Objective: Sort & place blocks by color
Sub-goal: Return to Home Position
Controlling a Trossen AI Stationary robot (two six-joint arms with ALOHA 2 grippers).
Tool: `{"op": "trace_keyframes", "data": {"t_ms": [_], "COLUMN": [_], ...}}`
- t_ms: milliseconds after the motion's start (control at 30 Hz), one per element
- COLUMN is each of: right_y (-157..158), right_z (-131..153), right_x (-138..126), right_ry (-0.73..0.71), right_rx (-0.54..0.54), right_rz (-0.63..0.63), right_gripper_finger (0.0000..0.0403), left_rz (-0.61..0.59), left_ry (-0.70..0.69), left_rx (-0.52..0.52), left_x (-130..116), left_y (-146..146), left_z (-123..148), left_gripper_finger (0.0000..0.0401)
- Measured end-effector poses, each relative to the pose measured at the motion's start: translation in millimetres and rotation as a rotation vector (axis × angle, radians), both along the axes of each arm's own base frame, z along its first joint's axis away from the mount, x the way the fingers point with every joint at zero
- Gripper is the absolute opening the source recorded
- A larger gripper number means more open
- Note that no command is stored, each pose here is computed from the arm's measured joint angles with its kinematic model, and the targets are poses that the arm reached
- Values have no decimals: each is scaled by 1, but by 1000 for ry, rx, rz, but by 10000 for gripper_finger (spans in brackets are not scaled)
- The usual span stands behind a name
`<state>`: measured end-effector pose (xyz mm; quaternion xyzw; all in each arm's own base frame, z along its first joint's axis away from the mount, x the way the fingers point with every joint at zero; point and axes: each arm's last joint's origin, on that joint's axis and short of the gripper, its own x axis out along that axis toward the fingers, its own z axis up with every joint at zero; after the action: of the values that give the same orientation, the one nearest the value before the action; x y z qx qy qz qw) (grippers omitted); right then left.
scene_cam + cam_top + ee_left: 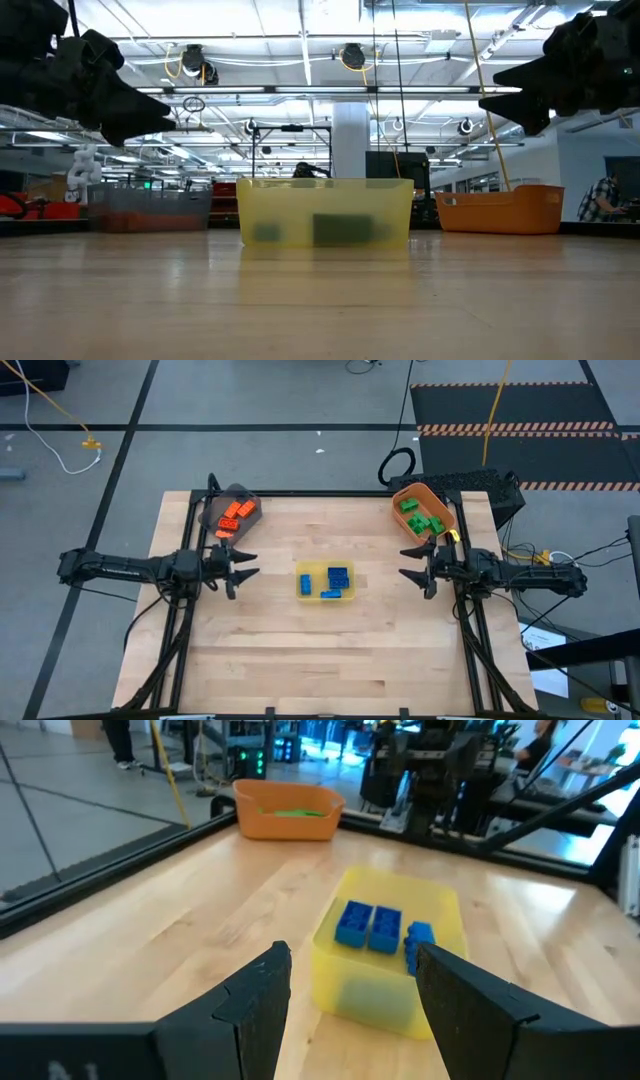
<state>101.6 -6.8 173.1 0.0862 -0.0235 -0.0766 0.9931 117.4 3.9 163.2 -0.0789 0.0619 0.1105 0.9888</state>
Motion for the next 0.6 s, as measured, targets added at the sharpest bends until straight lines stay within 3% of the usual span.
{"op": "trace_keyframes", "data": {"t_ms": [200, 333, 600], "right_y": [0, 1, 1], "right_z": [4, 4, -3], "right_x": [0, 0, 0], "right_ry": [-44, -35, 40], "right_rx": [-2, -4, -42], "right_rz": [8, 51, 20], "right_gripper_finger": [279, 279, 279], "left_rz": [19, 21, 37], "left_ry": [-59, -60, -98], "left_rx": [25, 17, -15], "left_x": [-5, -11, -20], "left_y": [1, 2, 2], "left_z": [6, 6, 7], "left_gripper_finger": [211, 211, 211]}}
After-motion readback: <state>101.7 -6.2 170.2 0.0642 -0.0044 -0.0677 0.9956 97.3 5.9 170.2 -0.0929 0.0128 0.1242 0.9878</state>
